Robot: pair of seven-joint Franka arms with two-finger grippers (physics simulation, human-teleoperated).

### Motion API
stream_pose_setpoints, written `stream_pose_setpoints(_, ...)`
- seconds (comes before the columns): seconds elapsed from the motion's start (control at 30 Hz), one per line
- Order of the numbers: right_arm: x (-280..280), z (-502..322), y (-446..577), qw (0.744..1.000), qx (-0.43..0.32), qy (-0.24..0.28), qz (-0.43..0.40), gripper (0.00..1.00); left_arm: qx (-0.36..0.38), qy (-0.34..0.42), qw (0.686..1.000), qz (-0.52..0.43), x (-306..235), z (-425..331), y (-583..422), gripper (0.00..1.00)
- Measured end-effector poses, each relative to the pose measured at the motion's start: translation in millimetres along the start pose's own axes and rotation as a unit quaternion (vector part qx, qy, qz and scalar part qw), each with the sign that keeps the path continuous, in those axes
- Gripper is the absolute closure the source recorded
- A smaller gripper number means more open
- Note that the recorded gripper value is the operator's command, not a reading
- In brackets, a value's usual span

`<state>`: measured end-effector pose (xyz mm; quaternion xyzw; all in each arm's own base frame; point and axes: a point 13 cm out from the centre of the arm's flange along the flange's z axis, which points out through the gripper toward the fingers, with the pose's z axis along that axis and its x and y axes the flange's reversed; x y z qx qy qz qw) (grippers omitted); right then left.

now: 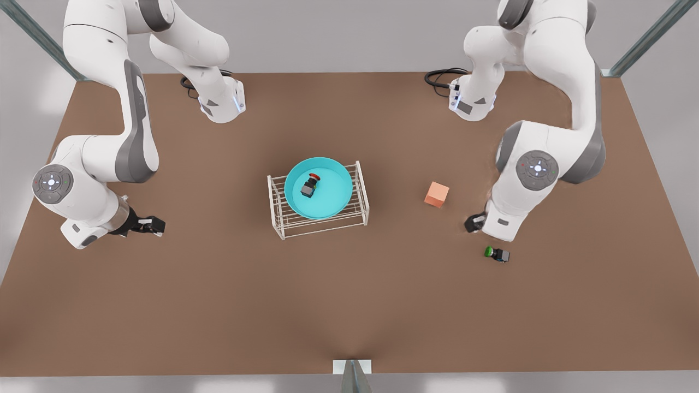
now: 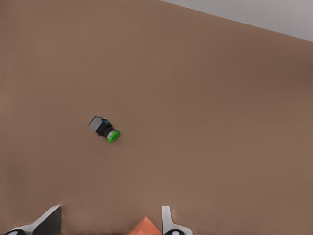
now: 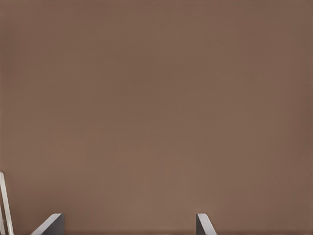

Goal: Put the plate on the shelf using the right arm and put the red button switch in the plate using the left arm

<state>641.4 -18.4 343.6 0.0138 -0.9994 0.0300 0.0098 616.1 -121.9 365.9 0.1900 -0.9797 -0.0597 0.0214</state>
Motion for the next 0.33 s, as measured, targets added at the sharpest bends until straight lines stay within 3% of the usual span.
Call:
stream_pose_setpoints(0.07,0.0,0.0,0.0,1.0,0.0,0.0,0.0,0.0,0.02,0.041,0.998,-0.035,35.5,18.6,80.4,0.0)
stream_pose_setpoints(0.17,0.0,0.0,0.0,1.0,0.0,0.0,0.0,0.0,0.065,0.01,0.996,-0.062,-17.5,-17.8,127.4,0.0)
stream_pose_setpoints(0.33,0.0,0.0,0.2,1.0,0.0,0.0,0.0,0.0,0.069,0.008,0.997,0.043,-2.9,-33.6,64.6,0.0)
